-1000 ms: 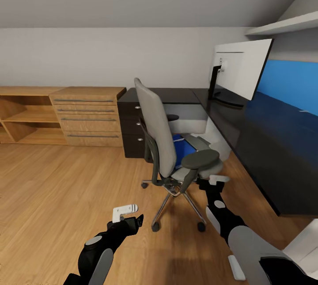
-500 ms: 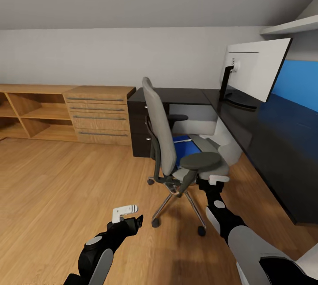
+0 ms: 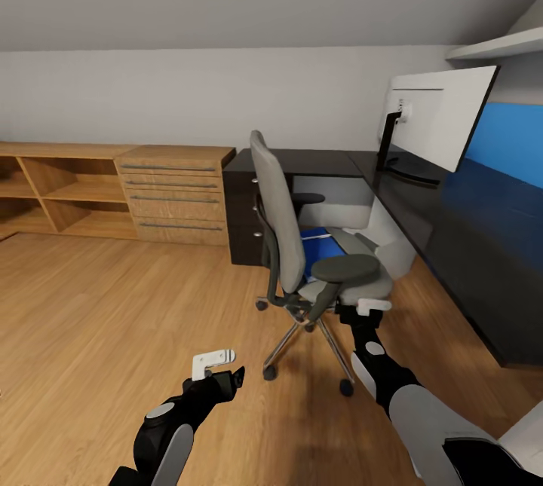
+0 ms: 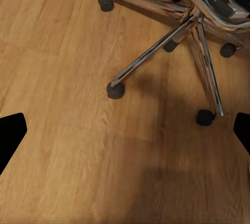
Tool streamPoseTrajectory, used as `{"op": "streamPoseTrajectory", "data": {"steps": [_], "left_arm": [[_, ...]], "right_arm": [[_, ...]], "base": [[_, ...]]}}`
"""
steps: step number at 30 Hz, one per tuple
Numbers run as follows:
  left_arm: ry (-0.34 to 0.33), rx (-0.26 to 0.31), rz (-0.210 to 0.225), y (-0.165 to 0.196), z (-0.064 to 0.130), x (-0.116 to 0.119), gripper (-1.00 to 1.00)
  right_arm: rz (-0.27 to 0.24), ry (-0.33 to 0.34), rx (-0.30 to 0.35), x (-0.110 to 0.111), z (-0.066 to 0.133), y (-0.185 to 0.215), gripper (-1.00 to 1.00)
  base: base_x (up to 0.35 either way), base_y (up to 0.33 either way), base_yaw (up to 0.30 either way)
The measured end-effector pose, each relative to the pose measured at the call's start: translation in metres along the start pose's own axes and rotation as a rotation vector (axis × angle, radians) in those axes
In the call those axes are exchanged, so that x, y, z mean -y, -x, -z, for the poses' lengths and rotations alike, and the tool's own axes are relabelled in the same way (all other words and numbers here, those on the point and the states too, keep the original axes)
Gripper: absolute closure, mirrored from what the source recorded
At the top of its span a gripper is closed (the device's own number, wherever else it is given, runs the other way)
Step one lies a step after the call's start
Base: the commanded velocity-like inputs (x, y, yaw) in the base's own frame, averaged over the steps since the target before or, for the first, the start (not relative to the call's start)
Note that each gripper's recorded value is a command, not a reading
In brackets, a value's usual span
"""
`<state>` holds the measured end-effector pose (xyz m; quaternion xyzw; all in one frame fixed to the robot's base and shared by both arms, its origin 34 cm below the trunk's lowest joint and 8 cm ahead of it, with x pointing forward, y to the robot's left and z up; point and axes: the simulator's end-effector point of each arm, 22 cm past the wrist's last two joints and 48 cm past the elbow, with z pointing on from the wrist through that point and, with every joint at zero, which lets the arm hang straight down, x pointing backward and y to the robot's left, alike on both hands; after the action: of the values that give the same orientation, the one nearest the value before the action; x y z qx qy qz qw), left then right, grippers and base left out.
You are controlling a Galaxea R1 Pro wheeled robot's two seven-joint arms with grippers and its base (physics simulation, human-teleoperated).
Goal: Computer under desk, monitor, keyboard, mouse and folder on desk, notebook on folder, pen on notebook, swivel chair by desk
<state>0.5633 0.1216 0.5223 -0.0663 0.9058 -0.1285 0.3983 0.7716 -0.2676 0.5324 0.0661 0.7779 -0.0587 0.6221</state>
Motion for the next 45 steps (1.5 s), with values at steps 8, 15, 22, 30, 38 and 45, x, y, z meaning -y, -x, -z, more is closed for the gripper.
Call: {"op": "streamPoseTrajectory", "data": {"steps": [8, 15, 22, 30, 38, 45], "left_arm": [[0.0, 0.0, 0.0, 0.0, 0.0, 0.0, -1.0], [0.002, 0.0, 0.0, -0.001, 0.0, -0.001, -1.0], [0.006, -0.005, -0.002, -0.002, -0.001, -0.002, -1.0], [0.01, -0.011, -0.002, -0.005, -0.003, -0.003, -1.0], [0.016, -0.022, -0.003, -0.01, -0.004, -0.005, -1.0], [0.02, -0.031, -0.005, -0.014, -0.006, -0.005, -1.0]], "right_arm": [[-0.001, -0.001, 0.0, 0.0, 0.0, 0.0, -1.0], [-0.001, -0.002, 0.005, 0.001, 0.0, 0.001, -1.0], [0.001, 0.001, 0.003, 0.0, 0.0, 0.0, -1.0], [0.001, 0.003, 0.003, -0.001, 0.0, 0.0, -1.0], [0.001, 0.002, 0.004, -0.001, 0.0, 0.001, -1.0], [0.001, 0.003, 0.007, -0.001, 0.001, 0.003, -1.0]], "base": [[0.0, 0.0, 0.245], [0.0, 0.0, 0.273], [-0.079, 0.075, 0.243], [-0.047, 0.049, 0.028], [-0.029, 0.039, 0.154], [-0.001, 0.001, 0.162]]}}
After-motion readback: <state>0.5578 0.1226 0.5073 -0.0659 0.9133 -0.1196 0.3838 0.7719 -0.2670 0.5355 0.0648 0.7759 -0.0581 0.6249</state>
